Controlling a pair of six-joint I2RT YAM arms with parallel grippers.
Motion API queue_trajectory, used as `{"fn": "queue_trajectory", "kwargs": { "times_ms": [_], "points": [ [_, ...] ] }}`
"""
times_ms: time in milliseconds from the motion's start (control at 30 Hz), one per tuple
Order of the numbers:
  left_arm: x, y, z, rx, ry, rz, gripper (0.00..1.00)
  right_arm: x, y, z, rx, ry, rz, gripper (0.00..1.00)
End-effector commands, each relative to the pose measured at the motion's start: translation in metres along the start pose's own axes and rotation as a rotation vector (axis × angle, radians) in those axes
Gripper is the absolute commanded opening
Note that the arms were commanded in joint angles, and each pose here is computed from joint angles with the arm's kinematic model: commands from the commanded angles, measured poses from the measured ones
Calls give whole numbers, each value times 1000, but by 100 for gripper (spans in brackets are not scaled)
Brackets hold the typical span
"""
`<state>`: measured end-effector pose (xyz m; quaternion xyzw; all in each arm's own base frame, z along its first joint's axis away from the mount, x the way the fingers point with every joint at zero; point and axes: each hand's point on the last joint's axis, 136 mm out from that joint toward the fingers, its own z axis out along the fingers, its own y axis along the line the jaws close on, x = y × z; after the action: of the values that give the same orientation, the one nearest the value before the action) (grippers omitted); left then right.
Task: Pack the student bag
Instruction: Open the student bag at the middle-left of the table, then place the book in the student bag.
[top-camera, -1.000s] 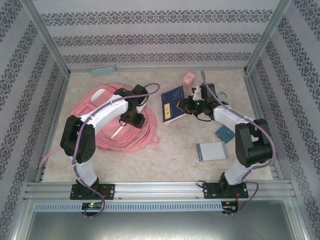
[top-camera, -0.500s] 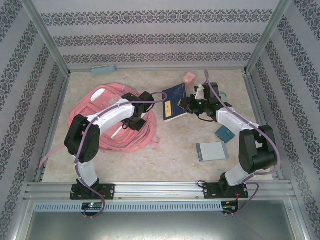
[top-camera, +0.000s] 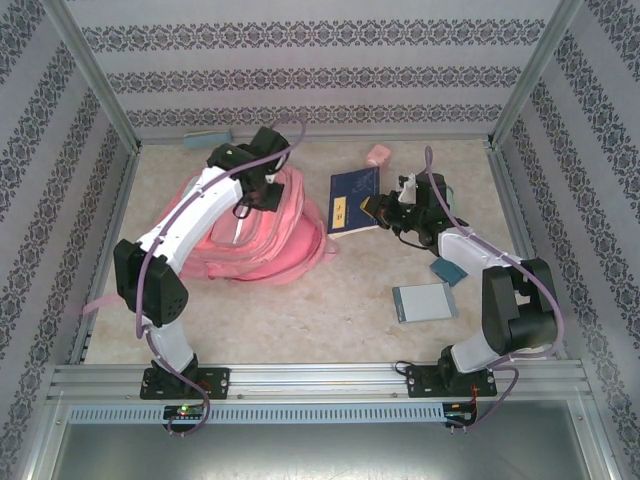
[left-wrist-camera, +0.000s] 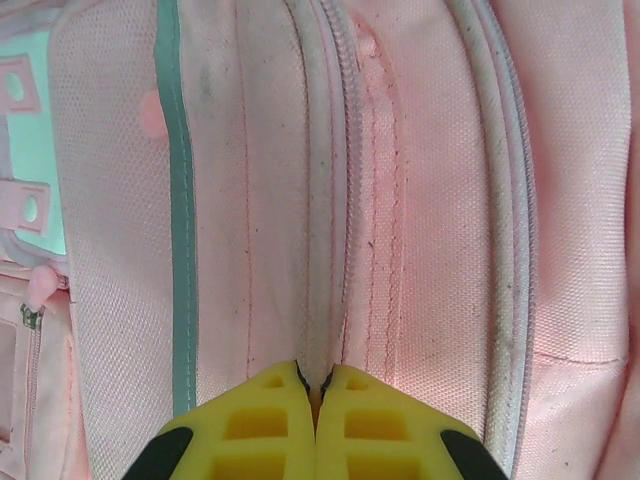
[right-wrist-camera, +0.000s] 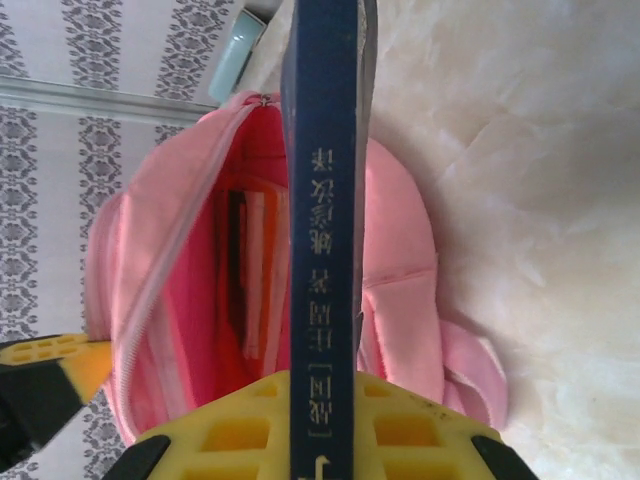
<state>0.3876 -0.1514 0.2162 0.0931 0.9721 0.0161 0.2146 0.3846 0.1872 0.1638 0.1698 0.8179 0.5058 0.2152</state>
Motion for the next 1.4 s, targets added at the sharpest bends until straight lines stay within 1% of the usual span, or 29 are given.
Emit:
{"fn": "queue_trajectory", "kwargs": {
  "times_ms": [0, 167, 333, 467, 633, 767, 1033, 1167, 1267, 1300, 1367],
  "points": [
    [-25, 3, -49, 123, -144, -116, 0, 4, 50, 11, -171, 3, -36, 0],
    [-42, 12, -70, 273, -221, -224, 0, 24, 76, 47, -258, 18, -17, 0],
    [-54, 14, -86, 347, -271, -227, 0, 38, 99, 79, -322, 9, -2, 0],
    [-62, 19, -94, 390, -292, -252, 0, 51, 113, 105, -343, 9, 0, 0],
    [-70, 25, -95, 424, -297, -317, 0, 60, 120, 136, -370, -24, 49, 0],
    [-78, 22, -98, 460, -312, -341, 0, 73, 122, 166, -363, -34, 71, 0],
    [-85, 20, -98, 487, -320, -371, 0, 90, 111, 222, -315, -88, 140, 0],
    [-89, 18, -99, 504, -323, -376, 0, 105, 114, 249, -305, -50, 147, 0],
    [-89, 17, -98, 507, -323, -377, 0, 122, 114, 270, -286, 15, 153, 0],
    [-89, 17, -99, 507, -324, -374, 0, 127, 113, 275, -282, 32, 155, 3],
    [-89, 17, -98, 504, -322, -370, 0, 135, 105, 283, -244, 72, 159, 6]
  ]
}}
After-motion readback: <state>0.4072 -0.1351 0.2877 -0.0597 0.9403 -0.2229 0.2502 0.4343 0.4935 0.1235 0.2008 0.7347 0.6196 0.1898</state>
